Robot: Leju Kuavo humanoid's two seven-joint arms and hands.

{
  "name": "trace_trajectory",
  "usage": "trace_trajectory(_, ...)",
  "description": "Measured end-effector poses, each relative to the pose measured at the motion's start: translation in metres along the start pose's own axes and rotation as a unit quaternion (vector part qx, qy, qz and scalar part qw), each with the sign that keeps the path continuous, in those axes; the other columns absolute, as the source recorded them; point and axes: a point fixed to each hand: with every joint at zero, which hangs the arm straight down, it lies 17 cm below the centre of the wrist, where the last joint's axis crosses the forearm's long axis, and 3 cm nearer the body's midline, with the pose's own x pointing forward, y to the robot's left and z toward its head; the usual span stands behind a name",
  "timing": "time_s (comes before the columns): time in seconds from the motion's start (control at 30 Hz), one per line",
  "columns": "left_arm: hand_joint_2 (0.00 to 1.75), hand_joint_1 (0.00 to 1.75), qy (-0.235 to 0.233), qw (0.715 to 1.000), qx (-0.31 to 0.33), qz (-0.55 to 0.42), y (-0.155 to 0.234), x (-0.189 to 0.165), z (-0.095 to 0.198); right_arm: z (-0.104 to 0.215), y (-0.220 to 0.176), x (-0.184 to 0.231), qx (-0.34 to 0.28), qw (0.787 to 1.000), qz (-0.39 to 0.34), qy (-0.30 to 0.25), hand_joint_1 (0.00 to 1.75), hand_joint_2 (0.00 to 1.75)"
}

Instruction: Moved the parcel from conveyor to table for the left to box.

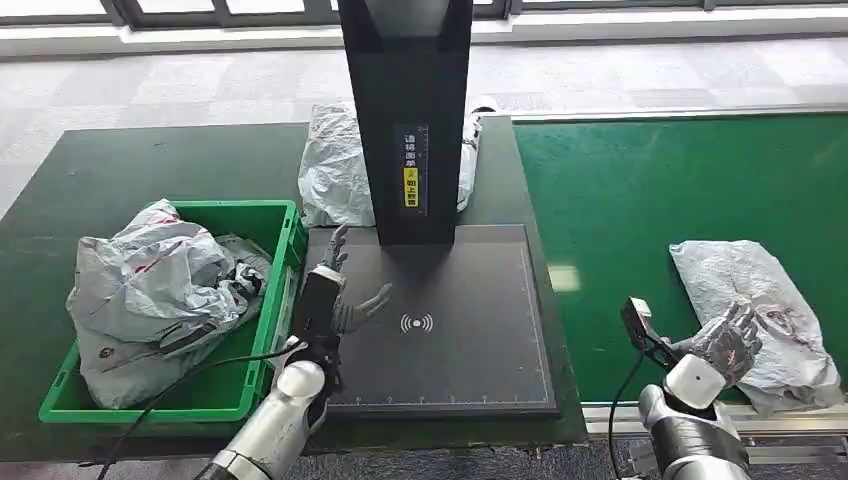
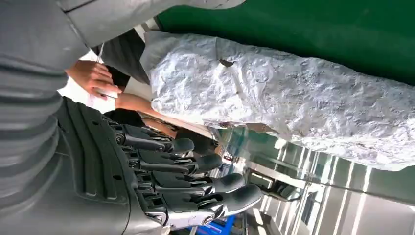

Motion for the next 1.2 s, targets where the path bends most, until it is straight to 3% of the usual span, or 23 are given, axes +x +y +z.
trace_trajectory(1.2, 1.75, 0.0, 0.011, 1.0, -0.013, 0.001, -0.0089, -0.0061, -0.0009, -0.0047, 0.0001, -0.0014, 0.02, 1.0, 0.012, 0.012, 0.0, 1.75)
